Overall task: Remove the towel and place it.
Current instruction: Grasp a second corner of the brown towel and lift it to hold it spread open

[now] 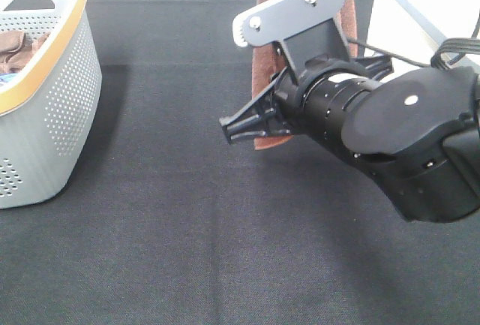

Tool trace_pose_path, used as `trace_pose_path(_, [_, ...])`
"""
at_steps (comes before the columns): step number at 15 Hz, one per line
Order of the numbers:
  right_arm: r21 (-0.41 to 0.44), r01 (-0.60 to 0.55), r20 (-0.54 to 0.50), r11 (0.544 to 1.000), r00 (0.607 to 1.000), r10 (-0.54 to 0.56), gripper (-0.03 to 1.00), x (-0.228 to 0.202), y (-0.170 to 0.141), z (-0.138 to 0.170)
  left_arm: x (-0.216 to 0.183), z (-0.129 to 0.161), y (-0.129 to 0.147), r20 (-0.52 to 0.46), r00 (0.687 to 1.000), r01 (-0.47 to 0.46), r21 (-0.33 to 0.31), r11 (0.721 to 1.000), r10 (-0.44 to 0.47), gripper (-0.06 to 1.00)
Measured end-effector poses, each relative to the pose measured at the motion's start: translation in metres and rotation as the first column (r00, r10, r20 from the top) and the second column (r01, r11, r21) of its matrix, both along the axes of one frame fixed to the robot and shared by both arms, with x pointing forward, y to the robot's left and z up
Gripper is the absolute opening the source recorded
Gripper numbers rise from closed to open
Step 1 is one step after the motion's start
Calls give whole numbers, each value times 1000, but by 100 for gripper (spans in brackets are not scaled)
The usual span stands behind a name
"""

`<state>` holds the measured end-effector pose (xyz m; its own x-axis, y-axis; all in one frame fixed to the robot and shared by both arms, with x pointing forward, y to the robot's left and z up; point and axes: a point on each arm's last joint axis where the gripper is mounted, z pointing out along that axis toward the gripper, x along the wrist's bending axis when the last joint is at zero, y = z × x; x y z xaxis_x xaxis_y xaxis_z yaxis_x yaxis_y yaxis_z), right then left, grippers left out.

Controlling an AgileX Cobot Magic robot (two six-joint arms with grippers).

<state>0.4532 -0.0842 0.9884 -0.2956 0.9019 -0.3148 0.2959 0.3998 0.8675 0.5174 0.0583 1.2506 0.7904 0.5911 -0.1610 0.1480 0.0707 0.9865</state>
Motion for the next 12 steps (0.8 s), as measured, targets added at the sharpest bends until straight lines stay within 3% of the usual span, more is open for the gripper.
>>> trace_pose_path(3, [-27, -81, -89, 996, 993, 78, 0, -6, 3, -2, 5, -2, 4, 49, 997, -62, 65, 996, 59, 0])
trace_pose_path(4, [-23, -109, -120, 994, 987, 106, 0, -9, 3, 0, 7, -3, 6, 86, 993, -88, 114, 990, 79, 0])
trace_pose_path(5, [-11, -138, -167, 990, 977, 135, 0, -14, 3, 1, 9, -5, 9, 125, 986, -128, 173, 977, 107, 0])
trace_pose_path(8, [29, -165, -232, 986, 958, 167, 0, -22, 0, 9, 16, -10, 14, 149, 973, -207, 239, 949, 175, 0])
trace_pose_path(10, [22, -156, -194, 987, 968, 158, 0, -25, -8, 24, 24, -22, 15, 138, 968, -245, 321, 915, 211, 0])
trace_pose_path(12, [-16, -70, -106, 997, 992, 68, 0, -23, -24, 46, 32, -37, 15, 104, 963, -271, 413, 869, 251, 0])
